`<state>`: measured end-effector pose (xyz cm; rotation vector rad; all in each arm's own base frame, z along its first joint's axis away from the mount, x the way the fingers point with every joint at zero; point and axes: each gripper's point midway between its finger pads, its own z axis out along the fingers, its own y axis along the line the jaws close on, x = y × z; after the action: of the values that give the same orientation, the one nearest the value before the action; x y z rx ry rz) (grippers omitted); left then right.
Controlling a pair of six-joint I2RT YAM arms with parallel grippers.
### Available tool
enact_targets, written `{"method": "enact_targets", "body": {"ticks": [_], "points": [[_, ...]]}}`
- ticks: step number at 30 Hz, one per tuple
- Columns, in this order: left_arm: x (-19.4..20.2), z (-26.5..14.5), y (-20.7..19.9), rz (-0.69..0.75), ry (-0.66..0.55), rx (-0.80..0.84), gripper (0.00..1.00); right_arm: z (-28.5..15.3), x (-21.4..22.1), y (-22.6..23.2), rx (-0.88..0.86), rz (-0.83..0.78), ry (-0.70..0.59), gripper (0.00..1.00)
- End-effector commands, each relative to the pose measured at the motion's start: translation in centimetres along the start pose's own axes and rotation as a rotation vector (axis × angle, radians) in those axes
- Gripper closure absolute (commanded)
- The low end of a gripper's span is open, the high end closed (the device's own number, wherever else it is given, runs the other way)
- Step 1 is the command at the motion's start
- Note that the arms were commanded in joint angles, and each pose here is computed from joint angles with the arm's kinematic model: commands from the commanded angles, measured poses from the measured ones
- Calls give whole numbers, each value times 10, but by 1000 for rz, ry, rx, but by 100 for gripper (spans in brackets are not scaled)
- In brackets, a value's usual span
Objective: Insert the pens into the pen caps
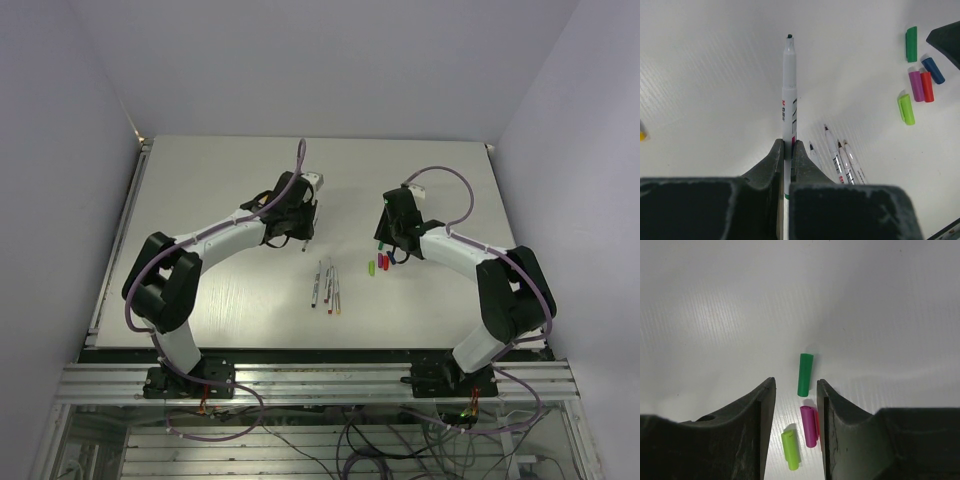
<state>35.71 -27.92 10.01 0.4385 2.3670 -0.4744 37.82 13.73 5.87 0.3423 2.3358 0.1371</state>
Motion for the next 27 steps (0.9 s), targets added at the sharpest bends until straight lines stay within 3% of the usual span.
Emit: {"method": "enact_targets", "body": {"ticks": [1, 27], "points": [[-17, -9, -10, -24, -61, 70, 93, 2, -4, 1, 11, 14, 5, 61], [-14, -2, -11, -13, -27, 114, 93, 39, 14, -2, 81, -15, 69, 64]]}}
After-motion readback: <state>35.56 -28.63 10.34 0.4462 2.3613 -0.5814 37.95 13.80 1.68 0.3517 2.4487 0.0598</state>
